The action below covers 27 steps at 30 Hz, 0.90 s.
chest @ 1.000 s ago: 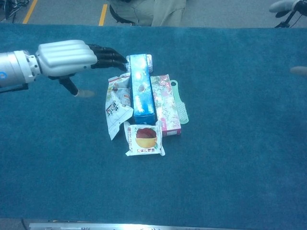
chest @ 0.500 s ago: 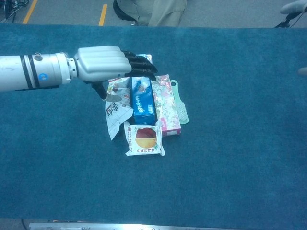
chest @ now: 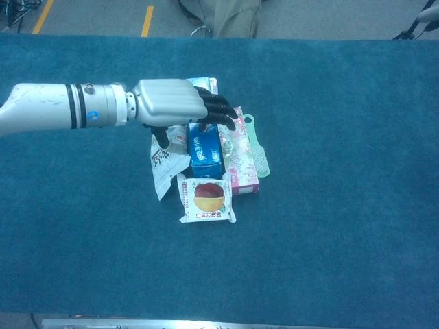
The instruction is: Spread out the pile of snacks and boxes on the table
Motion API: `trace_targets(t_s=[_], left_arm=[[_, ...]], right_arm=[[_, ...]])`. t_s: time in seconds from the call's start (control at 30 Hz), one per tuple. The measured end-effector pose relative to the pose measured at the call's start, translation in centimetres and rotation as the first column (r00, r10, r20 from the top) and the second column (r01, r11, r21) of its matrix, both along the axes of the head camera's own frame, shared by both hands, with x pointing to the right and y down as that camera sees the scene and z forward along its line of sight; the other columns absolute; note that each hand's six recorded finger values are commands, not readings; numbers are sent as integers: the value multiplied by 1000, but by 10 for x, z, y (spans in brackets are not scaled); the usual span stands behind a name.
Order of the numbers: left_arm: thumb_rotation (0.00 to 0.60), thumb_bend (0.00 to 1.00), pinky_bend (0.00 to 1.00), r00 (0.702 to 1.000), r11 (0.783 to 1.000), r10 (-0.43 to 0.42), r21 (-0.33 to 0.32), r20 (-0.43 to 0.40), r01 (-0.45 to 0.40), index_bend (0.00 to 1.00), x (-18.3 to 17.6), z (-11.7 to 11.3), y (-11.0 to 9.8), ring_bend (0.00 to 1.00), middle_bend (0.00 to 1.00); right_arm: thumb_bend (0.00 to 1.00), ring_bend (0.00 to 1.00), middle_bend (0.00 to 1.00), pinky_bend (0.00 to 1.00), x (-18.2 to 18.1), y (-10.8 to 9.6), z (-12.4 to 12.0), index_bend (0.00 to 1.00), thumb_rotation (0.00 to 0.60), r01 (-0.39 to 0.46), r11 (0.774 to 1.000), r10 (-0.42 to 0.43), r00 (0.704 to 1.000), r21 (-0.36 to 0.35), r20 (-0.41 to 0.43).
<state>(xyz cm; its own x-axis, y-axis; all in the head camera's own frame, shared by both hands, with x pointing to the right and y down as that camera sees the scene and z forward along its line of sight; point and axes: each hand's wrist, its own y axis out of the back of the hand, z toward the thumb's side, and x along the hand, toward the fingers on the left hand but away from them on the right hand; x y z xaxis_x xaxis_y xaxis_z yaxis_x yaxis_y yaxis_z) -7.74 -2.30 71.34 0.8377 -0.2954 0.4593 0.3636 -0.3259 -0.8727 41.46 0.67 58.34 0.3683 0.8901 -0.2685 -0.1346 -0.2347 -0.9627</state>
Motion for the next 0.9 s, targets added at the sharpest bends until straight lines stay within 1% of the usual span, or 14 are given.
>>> trace_targets(t_s=[0.33,0.43,0.57,0.63,0.73,0.83,0.9], left_arm=[[600,293,148,999,1000,19,11,31,-20,107,-3,7,2,26,55],[600,293,148,999,1000,20,18,36,-20,143,-4,8,2,26,55],[600,293,148,999,1000,14,21,35,-15,219,-6,8,1,34,78],[600,293,148,999,1000,16,26,40,-17,250,-8,8,1,44,95],[600,292,150,999,999,16,29,44,-17,269,-10,9,1,71,125],[600,307,160,999,999,13,32,46,-15,285,-13,11,1,117,163],[600,326,191,999,999,10,34,42,-12,300,-13,10,0,157,190]], right_arm=[[0,184,244,355,3,1,-1,151,600,-14,1000,14,1000,-13,7],[0,184,244,355,3,1,-1,151,600,-18,1000,19,1000,-14,10],[0,184,244,355,3,1,-1,151,600,-19,1000,19,1000,-19,9],[0,184,244,356,3,1,-1,151,600,-20,1000,20,1000,-23,11],[0,184,244,356,3,1,-1,151,600,-23,999,23,1000,-28,13],[0,184,244,356,2,1,-1,151,600,-25,999,25,1000,-31,13],[0,184,244,356,2,1,0,151,600,-26,999,26,1000,-33,13]])
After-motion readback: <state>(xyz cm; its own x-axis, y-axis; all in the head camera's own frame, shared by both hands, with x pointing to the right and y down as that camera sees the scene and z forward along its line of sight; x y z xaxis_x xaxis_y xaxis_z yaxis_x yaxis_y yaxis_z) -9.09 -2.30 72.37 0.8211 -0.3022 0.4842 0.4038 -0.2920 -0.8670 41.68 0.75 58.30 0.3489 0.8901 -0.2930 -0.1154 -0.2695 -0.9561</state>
